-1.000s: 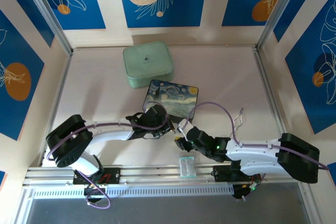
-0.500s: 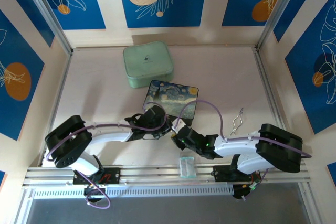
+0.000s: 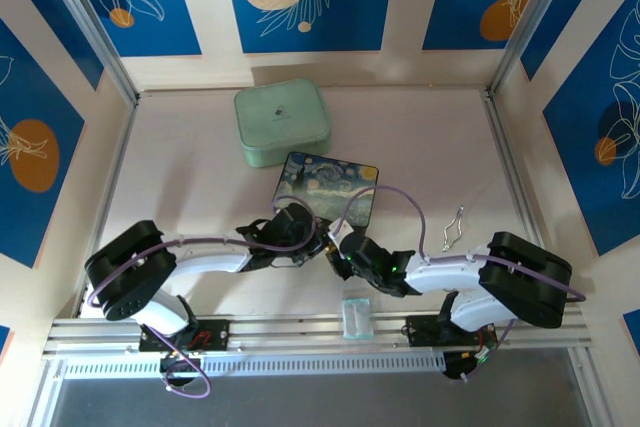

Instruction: Unlock a padlock with a key

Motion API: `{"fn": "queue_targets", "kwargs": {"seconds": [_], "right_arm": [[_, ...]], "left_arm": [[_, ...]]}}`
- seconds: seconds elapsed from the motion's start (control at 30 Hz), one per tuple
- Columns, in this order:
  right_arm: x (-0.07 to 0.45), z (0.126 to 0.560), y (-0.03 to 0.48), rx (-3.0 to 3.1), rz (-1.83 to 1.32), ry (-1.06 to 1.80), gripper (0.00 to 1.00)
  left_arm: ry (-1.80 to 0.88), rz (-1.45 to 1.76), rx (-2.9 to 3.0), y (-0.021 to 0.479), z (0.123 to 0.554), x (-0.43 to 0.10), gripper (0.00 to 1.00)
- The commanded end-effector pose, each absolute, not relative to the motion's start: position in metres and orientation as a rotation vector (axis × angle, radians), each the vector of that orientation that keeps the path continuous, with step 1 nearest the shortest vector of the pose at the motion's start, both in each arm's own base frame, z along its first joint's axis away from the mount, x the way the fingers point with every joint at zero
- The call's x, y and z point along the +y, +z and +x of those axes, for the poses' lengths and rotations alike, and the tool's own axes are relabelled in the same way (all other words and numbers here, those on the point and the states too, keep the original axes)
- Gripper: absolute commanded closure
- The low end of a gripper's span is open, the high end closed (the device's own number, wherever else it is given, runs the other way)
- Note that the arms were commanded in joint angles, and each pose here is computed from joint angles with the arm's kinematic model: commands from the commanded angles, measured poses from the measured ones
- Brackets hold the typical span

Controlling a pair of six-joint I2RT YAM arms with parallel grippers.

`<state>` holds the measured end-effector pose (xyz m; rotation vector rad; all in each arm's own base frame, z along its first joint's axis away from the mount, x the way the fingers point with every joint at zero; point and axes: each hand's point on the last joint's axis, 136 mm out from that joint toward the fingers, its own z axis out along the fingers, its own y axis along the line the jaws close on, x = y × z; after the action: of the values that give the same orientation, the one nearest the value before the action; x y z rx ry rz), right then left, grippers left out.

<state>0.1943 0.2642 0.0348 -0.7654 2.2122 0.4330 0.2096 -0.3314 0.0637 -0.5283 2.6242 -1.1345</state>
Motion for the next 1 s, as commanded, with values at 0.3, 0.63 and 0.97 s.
{"fn": "queue_targets", "kwargs": {"seconds": [0.3,0.63,0.97], "right_arm": [[0.235,0.206,0.051,2.269,-0.366,0.747,0.74],[0.215,0.207,0.048,2.308,-0.216,0.767,0.63],[0.212,0.209,0.035,2.358,-0.145,0.749,0.62]], "left_arm": [[-1.170,-0.495,2.695,0.056,0.185,-0.323,1.00],[-1.149,-0.472,2.683,0.058,0.187,-0.324,1.00],[-1.222,-0.486,2.669,0.066,0.186,-0.332,1.00]]}}
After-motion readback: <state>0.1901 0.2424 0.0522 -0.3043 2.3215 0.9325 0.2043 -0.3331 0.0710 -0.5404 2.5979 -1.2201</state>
